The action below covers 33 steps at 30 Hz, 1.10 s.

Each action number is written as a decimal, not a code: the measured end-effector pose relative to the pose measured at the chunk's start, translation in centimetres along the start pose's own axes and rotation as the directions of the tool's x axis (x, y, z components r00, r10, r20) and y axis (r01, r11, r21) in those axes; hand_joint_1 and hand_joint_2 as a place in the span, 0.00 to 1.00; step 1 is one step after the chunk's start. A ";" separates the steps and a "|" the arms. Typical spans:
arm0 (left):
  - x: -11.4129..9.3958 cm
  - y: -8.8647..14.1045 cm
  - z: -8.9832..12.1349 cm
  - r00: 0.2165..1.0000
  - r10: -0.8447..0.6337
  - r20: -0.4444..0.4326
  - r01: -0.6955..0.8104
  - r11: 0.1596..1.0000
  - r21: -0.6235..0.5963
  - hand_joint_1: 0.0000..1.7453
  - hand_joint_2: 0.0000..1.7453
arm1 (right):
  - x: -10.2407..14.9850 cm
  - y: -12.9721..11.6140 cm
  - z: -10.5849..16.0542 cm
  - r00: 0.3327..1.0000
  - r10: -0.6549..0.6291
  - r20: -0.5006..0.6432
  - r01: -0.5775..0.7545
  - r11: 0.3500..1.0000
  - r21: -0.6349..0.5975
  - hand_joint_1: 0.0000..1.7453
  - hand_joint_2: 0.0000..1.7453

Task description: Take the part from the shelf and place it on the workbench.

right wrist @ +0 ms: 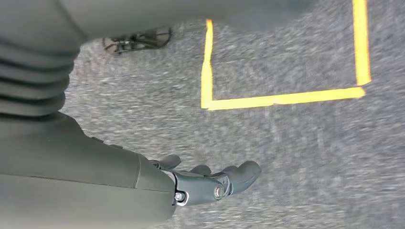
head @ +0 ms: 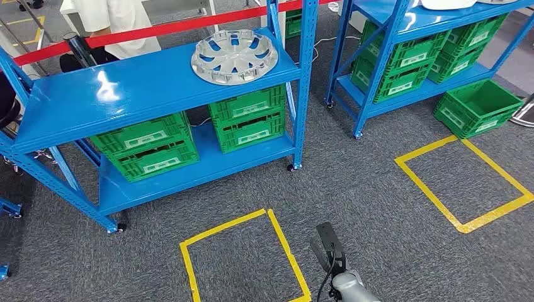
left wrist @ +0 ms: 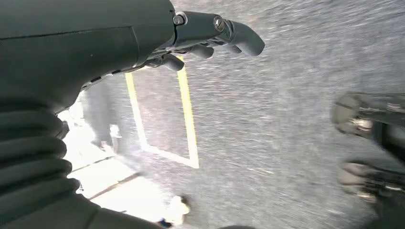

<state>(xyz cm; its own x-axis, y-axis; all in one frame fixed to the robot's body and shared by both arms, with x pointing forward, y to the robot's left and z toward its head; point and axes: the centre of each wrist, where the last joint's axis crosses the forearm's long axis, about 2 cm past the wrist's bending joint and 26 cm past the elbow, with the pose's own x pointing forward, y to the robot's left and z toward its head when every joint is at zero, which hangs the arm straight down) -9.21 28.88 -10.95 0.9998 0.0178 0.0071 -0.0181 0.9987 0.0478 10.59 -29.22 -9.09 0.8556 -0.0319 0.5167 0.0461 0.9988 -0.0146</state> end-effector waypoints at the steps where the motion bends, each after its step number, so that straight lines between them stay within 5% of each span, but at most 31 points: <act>1: 0.2 -0.1 0.0 1.000 0.000 0.003 0.000 1.000 0.004 0.00 1.00 | 0.0 0.1 0.0 1.000 -0.004 0.004 0.004 1.000 -0.004 0.00 1.00; 7: 2.6 -0.8 -0.3 0.998 0.014 0.067 -0.017 0.999 0.051 0.00 1.00 | -0.4 0.3 0.0 0.999 -0.047 0.013 0.048 0.998 -0.046 0.00 1.00; 11: 4.8 -1.7 -0.4 0.992 0.044 0.120 -0.053 0.996 0.077 0.00 0.00 | -1.1 0.3 0.1 0.996 -0.087 0.000 0.087 0.993 -0.085 0.00 0.00; 23: 10.7 -4.0 -0.1 0.958 0.095 0.272 -0.140 0.979 0.150 0.00 0.00 | -3.4 1.8 0.6 0.977 -0.211 -0.029 0.202 0.963 -0.180 0.00 0.00; 33: 13.5 -5.2 0.4 0.932 0.090 0.350 -0.168 0.966 0.199 0.00 0.00 | -4.9 3.2 1.2 0.958 -0.282 -0.050 0.263 0.935 -0.236 0.00 0.00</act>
<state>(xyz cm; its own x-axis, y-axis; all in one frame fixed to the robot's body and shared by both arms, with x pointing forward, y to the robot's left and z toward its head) 4.42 23.94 -10.74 0.9285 0.0900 0.3603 -0.1867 0.9518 0.2434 5.89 -25.82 -10.67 0.8323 -0.3141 0.4567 0.3900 0.9174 -0.0798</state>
